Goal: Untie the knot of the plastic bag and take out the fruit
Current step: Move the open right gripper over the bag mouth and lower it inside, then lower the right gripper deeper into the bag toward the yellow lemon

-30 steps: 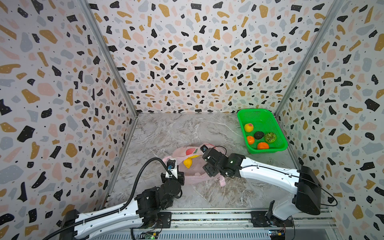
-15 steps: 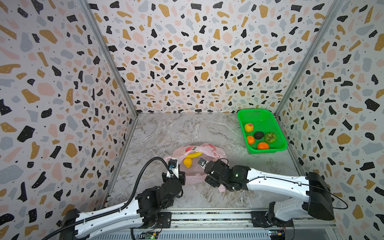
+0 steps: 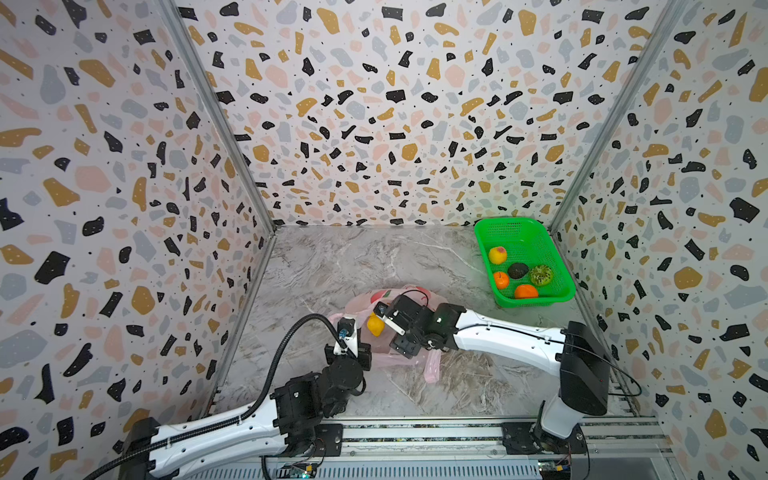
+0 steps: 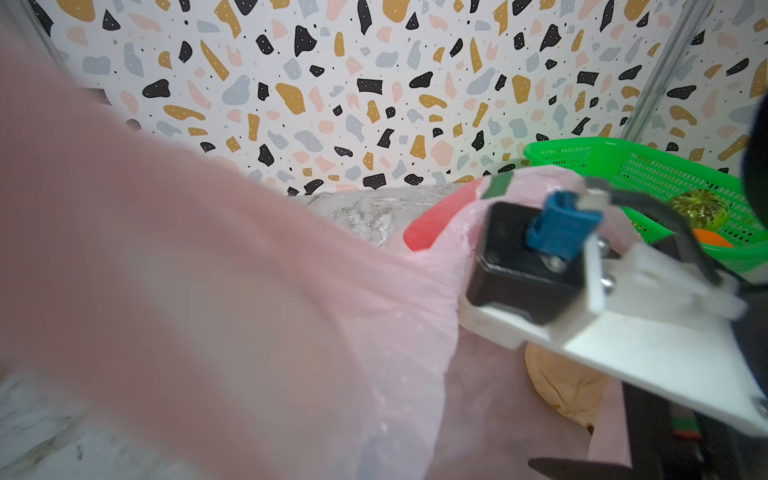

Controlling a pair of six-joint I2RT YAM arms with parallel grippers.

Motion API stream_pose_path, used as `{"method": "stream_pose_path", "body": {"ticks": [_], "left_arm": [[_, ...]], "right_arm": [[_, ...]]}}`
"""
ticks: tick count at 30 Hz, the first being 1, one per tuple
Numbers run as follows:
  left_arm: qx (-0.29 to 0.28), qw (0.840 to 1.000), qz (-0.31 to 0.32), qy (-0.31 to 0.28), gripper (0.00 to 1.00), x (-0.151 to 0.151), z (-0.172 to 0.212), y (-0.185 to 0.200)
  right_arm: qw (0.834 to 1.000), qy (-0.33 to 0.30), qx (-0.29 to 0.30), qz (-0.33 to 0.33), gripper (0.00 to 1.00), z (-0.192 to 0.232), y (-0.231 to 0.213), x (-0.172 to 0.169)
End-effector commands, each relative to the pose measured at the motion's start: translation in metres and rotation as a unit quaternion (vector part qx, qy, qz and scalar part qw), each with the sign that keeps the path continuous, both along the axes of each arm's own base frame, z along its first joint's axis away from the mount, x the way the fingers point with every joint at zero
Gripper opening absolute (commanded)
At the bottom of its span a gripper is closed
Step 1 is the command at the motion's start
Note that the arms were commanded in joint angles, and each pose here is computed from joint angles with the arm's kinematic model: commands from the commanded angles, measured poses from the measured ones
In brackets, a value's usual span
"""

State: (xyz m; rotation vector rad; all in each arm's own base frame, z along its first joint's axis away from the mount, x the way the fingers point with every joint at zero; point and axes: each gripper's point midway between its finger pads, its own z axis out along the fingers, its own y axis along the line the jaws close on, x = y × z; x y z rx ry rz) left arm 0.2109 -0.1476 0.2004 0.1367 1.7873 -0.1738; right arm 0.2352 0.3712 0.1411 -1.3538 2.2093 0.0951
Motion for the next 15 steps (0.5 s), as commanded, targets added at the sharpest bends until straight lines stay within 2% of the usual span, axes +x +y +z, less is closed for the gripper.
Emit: {"method": "stream_pose_path", "body": {"ticks": [1,8,15], "left_arm": [[-0.014,1.0,-0.003,-0.008,0.0,0.0,0.008,-0.002],[-0.017,1.0,0.0,-0.01,0.0,0.0,0.01,0.0],[-0.035,0.999,0.004,-0.013,0.0,-0.001,0.015,0.003]], "right_arm": [[0.999,0.03,-0.013,0.008,0.81,0.008,-0.001,-0.001],[0.999,0.023,0.012,-0.025,0.8,-0.014,0.0,0.007],[0.999,0.016,0.013,-0.05,0.79,-0.047,-0.023,-0.014]]}}
